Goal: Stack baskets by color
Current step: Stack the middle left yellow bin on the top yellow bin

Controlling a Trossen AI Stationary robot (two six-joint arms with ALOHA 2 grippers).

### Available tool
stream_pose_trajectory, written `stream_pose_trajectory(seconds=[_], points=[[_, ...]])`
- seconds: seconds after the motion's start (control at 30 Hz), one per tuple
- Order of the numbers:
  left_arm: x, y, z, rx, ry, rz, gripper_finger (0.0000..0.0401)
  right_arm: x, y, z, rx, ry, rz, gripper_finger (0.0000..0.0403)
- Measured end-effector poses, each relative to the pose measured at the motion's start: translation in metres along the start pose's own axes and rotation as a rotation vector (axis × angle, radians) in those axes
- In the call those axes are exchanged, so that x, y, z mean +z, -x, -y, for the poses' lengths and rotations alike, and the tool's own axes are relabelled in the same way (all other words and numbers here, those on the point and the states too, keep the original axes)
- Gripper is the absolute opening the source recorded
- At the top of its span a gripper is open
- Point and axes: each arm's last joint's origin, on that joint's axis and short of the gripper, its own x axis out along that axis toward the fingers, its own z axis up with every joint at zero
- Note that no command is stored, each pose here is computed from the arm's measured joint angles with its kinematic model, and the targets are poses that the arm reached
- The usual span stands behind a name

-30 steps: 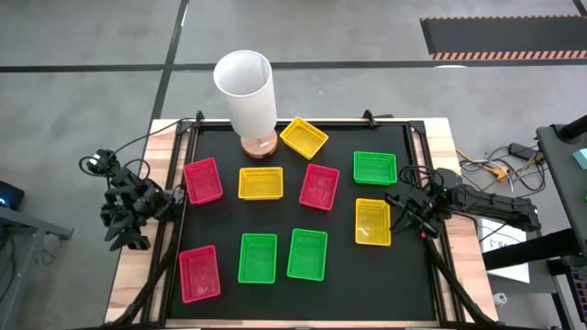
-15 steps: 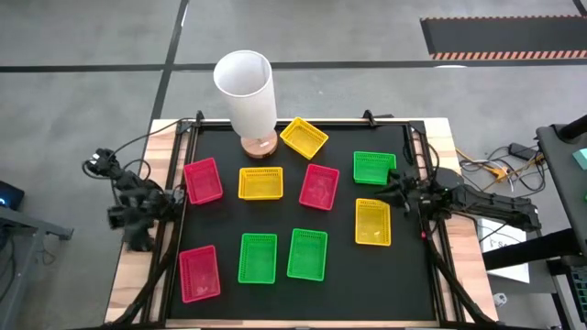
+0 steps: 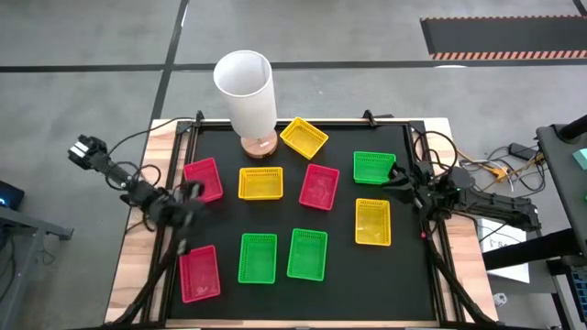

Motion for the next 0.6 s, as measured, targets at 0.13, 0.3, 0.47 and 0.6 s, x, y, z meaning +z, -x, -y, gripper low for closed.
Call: stream_pose_trajectory(seconds=[0.13,0.3,0.47,0.6], points=[[-0.01,-0.024,0.0,0.25,0.153,-0.201,0.012,0.0,0.0,0.0,-0.002,-0.005,-0.003,0.0063],[-0.026,-0.04,0.01,0.258,0.248,-0.3,0.012,0.0,0.0,0.0,-0.002,-0.005,-0.004,0.0063],[-0.04,-0.047,0.019,0.231,0.223,-0.367,0.012,0.0,0.0,0.001,-0.013,-0.004,0.004,0.0063],[-0.049,-0.047,0.023,0.218,0.21,-0.4,0.012,0.001,0.0,0.003,-0.108,0.043,0.059,0.0063]])
